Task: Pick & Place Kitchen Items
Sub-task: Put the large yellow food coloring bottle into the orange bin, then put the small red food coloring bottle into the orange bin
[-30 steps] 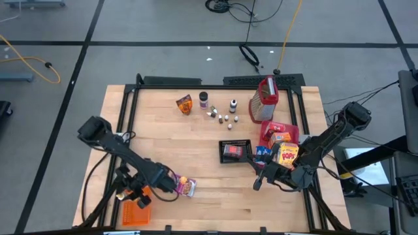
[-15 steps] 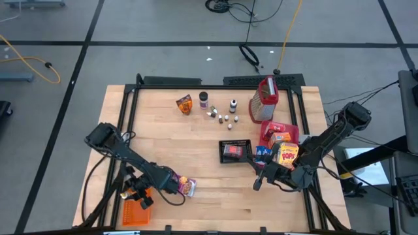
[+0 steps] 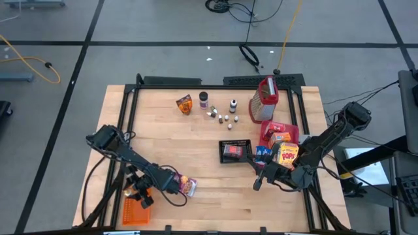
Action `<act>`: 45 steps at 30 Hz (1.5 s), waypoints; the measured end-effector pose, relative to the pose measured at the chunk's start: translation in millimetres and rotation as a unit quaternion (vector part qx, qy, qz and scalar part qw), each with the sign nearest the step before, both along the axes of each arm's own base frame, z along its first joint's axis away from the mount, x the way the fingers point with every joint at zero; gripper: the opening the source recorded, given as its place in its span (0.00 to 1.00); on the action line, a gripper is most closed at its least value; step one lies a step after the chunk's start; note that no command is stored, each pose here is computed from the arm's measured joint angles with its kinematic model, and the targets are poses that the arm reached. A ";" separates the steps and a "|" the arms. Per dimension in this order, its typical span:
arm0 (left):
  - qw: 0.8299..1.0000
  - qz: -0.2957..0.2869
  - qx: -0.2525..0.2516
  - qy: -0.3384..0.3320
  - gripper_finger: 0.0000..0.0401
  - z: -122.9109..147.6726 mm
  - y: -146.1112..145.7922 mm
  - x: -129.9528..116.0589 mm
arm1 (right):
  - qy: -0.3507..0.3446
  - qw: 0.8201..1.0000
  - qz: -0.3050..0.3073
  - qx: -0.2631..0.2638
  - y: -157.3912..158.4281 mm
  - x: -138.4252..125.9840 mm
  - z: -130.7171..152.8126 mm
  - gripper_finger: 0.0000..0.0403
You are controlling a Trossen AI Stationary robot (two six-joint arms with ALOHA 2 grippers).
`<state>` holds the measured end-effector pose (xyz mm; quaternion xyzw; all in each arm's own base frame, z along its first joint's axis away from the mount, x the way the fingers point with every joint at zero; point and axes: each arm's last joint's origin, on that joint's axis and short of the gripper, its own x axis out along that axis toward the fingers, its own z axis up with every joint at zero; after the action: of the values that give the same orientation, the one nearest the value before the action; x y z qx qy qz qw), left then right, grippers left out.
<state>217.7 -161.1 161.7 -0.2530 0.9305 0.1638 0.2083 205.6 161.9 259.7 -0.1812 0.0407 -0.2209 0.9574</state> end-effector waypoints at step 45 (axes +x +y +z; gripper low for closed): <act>0.996 0.042 0.011 -0.076 0.46 34.5 33.3 12.4 | 0.000 1.000 0.000 0.000 0.1 -0.1 0.0 0.13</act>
<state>230.2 -127.8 196.1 -0.3014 0.8985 0.1630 0.2744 205.5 162.0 259.6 -0.1811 0.0407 -0.2206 0.9576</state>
